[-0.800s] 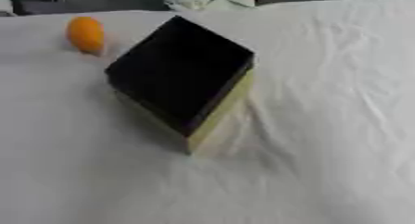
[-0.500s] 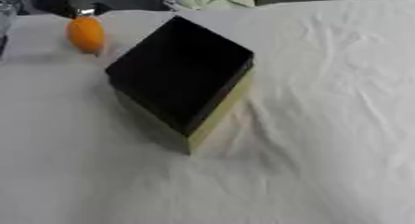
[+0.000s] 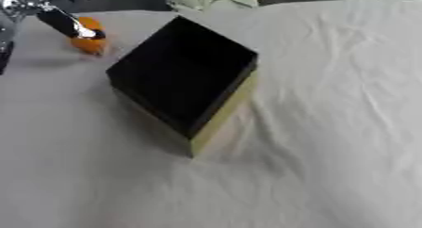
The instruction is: Pick up objects on the table and place them in the box.
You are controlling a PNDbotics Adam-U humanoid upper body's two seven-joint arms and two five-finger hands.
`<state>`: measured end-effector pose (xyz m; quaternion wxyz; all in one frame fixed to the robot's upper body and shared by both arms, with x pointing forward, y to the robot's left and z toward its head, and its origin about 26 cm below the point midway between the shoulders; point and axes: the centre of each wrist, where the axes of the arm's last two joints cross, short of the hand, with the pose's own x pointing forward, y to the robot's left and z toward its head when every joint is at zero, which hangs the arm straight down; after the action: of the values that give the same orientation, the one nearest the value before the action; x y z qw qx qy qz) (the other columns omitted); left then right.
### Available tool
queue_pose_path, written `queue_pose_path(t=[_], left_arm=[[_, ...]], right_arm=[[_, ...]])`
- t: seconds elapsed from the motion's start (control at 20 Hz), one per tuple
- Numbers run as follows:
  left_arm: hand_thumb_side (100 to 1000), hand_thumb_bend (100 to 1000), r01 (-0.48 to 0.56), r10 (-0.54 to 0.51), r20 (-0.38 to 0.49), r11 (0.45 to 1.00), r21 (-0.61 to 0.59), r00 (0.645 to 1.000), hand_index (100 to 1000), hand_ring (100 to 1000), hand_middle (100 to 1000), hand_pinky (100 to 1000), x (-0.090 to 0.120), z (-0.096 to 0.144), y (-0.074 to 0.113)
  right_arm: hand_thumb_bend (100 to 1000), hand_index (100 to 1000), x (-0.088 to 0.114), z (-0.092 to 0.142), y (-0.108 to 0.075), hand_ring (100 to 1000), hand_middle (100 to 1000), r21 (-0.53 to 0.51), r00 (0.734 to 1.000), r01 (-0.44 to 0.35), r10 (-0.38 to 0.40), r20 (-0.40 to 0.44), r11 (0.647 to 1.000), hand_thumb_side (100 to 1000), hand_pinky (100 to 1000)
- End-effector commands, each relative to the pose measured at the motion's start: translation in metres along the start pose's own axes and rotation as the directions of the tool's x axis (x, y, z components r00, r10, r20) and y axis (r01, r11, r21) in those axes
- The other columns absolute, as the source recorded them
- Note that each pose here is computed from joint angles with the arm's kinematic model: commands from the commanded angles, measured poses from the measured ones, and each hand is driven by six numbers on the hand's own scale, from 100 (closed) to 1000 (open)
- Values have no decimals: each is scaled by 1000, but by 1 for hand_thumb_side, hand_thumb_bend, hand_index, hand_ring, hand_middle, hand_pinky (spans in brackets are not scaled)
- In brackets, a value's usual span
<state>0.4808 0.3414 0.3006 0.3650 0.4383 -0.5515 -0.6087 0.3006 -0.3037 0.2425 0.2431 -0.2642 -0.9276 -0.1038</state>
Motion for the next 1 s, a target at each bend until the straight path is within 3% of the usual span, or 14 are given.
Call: queue_pose_path(t=[0.05,0.15,0.3,1.0], left_arm=[[139,589,46,-46,-34,999,22,998,894,770,833,648,-5,6,21],[100,662,65,-65,-46,998,10,997,919,794,853,667,-5,6,21],[100,690,108,-108,-81,994,-5,991,946,804,865,677,-6,6,21],[100,715,204,-215,-262,977,-69,941,987,829,889,710,-8,-5,3]], right_arm=[[274,852,6,-6,-2,750,701,7,1000,2,-3,28,1000,1000,768],[274,853,6,-6,-2,751,701,6,1000,3,-3,28,1000,1000,768],[274,853,6,-6,-2,751,700,6,1000,2,-2,27,1000,1000,768],[272,853,6,-5,-2,751,700,7,1000,6,-6,25,1000,1000,769]])
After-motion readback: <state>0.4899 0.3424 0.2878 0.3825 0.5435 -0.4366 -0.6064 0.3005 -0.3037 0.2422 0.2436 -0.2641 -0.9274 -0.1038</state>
